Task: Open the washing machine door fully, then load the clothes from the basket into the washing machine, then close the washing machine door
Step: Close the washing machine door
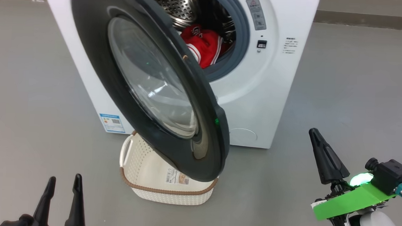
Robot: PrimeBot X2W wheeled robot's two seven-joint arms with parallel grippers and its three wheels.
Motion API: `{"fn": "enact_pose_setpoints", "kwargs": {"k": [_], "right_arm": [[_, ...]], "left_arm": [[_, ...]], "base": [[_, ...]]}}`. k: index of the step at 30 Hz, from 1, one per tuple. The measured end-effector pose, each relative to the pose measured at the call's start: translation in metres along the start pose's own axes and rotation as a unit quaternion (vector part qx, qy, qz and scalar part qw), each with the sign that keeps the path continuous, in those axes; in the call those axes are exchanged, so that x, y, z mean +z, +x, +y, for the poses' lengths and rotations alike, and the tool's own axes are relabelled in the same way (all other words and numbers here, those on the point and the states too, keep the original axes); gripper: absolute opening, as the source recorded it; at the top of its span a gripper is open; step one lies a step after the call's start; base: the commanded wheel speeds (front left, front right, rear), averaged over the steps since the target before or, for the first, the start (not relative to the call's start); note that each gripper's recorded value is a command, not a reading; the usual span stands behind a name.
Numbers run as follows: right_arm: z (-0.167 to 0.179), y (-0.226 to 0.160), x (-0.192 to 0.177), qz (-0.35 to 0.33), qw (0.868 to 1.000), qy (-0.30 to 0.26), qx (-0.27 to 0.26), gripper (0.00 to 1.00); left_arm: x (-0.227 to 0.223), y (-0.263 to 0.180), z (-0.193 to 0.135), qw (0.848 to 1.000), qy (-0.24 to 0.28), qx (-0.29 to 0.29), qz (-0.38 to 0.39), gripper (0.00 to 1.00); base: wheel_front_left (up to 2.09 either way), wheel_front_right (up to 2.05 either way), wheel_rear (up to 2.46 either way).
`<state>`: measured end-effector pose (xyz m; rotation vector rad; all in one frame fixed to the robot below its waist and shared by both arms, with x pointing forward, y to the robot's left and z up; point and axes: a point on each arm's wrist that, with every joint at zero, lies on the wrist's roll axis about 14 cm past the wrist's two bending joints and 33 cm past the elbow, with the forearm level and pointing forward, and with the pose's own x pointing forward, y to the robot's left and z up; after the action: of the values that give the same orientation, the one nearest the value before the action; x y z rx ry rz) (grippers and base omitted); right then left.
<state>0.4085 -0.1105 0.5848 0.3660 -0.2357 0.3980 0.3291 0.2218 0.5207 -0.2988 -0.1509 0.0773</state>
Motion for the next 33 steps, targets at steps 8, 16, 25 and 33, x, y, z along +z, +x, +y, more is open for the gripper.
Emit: {"fn": "enact_pose_setpoints", "kwargs": {"k": [8, 16, 25, 33], "right_arm": [[0.042, 0.022, 0.021, -0.040, 0.997, 0.033, 0.061, 0.00], [0.099, 0.027, 0.037, -0.065, 0.985, 0.056, 0.147, 0.00], [0.160, 0.015, -0.003, -0.002, 0.966, 0.007, 0.260, 0.00], [0.173, 0.004, -0.063, 0.089, 0.946, -0.032, 0.309, 0.00]], "left_arm": [[0.006, -0.012, 0.014, 1.000, 0.002, 0.024, -0.008, 1.00], [0.009, -0.019, 0.021, 0.999, 0.000, 0.036, -0.012, 1.00], [0.010, -0.024, 0.025, 0.999, 0.001, 0.043, -0.013, 1.00], [0.009, -0.030, 0.032, 0.998, -0.001, 0.058, -0.011, 1.00]], "base": [[0.00, 0.00, 0.00], [0.00, 0.00, 0.00], [0.00, 0.00, 0.00], [0.00, 0.00, 0.00]]}}
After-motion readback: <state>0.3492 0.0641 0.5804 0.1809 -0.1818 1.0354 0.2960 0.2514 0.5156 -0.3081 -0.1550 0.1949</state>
